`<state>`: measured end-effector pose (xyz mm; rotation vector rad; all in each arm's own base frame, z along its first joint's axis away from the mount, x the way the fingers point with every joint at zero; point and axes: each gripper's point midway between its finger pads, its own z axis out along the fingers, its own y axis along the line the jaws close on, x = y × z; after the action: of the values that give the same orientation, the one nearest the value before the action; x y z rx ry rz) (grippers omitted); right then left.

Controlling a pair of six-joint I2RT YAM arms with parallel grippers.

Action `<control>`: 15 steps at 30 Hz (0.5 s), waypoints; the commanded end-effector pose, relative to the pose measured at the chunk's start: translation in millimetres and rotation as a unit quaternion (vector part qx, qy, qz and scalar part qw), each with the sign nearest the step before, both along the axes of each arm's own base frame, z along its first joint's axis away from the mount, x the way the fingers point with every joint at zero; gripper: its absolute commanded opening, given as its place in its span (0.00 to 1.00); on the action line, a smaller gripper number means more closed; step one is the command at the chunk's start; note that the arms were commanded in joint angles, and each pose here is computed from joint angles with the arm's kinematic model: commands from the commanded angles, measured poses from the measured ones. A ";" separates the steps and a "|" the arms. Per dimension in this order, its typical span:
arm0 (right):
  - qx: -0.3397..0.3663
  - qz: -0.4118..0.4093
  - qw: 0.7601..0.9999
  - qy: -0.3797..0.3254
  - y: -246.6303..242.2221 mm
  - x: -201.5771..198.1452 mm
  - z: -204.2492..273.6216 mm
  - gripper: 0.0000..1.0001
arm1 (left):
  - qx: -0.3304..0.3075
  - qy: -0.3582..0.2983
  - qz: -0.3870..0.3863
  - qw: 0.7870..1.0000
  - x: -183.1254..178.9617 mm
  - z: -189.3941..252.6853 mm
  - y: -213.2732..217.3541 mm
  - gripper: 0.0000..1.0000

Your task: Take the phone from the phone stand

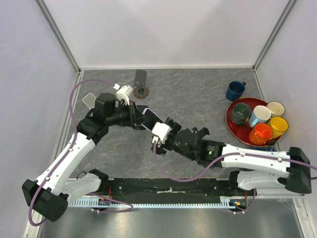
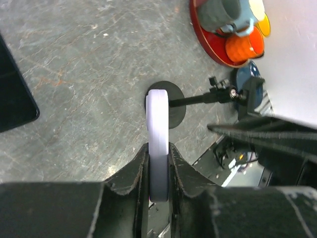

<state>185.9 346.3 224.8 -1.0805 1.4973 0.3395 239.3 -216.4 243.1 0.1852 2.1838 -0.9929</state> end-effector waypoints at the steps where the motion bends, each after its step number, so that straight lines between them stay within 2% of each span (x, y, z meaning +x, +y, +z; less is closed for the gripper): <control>1: 0.021 0.075 0.995 0.058 -9.4 -16.0 29.4 0.98 | -0.014 -0.137 -0.161 0.977 -23.5 52.8 -15.9 0.02; 3: 0.027 0.076 0.994 0.067 -22.6 -8.1 37.6 0.98 | -0.014 -0.159 -0.191 0.968 -31.9 59.2 -16.6 0.02; 7: 0.036 0.112 0.990 0.082 -31.2 -11.3 49.3 0.98 | -0.007 -0.227 -0.269 0.936 -50.2 72.5 -18.9 0.02; 9: 0.026 0.115 0.989 0.091 -35.5 -8.3 44.3 0.98 | -0.004 -0.245 -0.288 0.926 -55.1 76.6 -18.8 0.02; 13: 0.016 0.127 0.986 0.109 -32.6 -5.1 37.9 0.96 | -0.015 -0.294 -0.348 0.890 -73.4 86.9 -20.9 0.02; 15: 0.019 0.157 0.979 0.125 -25.6 -10.7 36.2 0.93 | -0.016 -0.302 -0.358 0.883 -77.8 87.6 -20.4 0.02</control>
<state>191.3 306.9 256.5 -1.1868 1.5574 0.6004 186.2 -233.9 291.7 0.9703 1.8055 -1.1224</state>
